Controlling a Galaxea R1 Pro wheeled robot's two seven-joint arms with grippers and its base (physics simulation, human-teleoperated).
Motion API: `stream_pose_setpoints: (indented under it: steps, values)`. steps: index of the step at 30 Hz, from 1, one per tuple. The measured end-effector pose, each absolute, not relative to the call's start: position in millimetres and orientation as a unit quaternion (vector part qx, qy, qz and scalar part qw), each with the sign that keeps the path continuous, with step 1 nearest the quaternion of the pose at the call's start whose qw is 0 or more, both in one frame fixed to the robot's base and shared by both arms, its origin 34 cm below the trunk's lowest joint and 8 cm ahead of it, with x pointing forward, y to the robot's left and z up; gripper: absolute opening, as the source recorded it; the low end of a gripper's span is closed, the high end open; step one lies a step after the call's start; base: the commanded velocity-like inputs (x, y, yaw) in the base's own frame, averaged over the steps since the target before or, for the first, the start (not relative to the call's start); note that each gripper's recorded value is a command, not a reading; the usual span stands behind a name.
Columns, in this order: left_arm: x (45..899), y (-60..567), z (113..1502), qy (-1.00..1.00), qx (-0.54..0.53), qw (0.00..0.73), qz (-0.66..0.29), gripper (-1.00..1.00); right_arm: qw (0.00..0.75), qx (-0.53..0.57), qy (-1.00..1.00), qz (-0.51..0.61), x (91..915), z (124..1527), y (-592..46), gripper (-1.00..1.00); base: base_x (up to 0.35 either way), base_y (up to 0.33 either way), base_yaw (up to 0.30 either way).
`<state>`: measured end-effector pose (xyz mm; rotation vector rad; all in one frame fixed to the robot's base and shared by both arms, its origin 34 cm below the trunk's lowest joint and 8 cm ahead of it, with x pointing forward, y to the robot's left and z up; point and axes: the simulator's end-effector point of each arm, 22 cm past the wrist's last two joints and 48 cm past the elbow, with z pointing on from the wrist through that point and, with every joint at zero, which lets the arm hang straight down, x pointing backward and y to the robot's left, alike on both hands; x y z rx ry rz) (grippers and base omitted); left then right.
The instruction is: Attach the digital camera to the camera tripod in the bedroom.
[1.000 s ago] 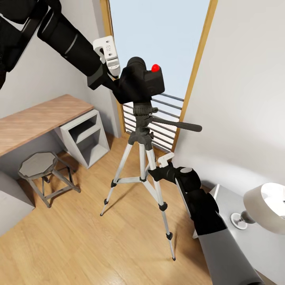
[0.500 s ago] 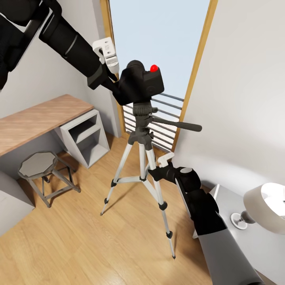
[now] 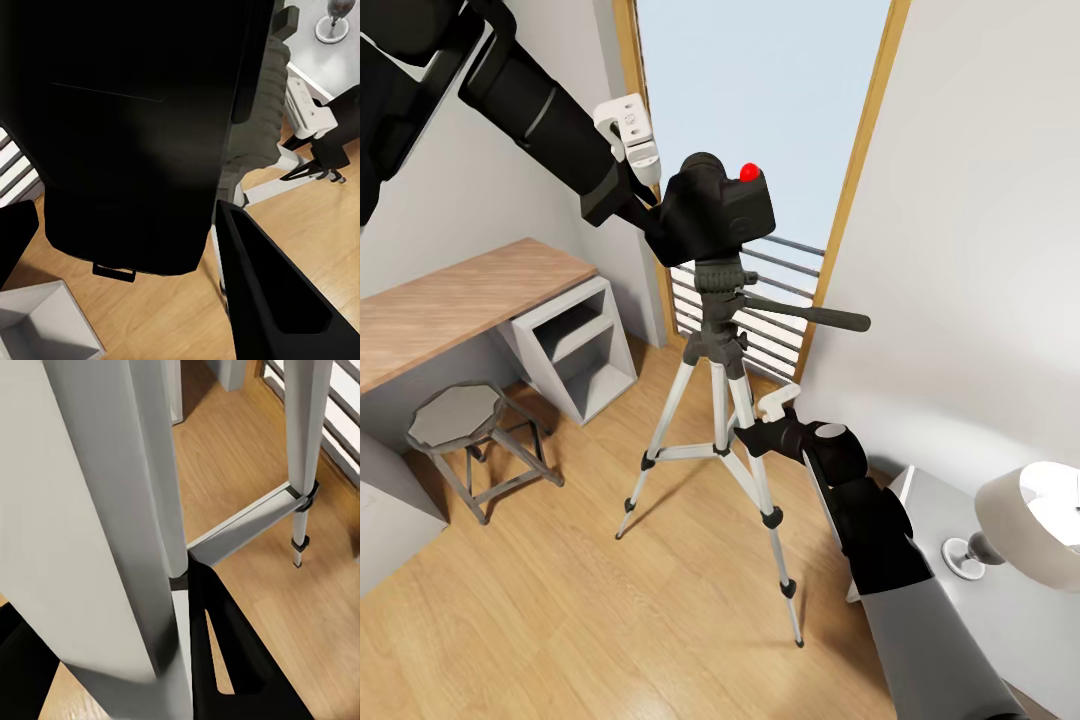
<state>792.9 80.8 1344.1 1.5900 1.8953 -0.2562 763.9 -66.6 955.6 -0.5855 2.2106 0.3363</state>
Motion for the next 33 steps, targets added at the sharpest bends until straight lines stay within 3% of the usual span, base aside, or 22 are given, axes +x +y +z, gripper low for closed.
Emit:
stream_pose_setpoints:
  steps: [7,8,33]
  values:
    - [793.0,80.9,1344.1,0.722,0.605,0.322,-0.097,-1.00,0.404,-0.232,0.875,0.133,763.8,955.8,-66.3,-1.00,0.000,0.000,0.000]
    - [793.0,80.8,1344.1,0.722,0.605,0.322,-0.097,1.00,0.404,-0.232,0.875,0.133,763.9,955.7,-66.3,-1.00,0.000,0.000,0.000]
    - [795.3,84.9,1346.3,0.724,0.601,0.325,-0.097,1.00,0.404,-0.232,0.875,0.133,763.9,955.7,-66.4,-1.00,0.000,0.000,0.000]
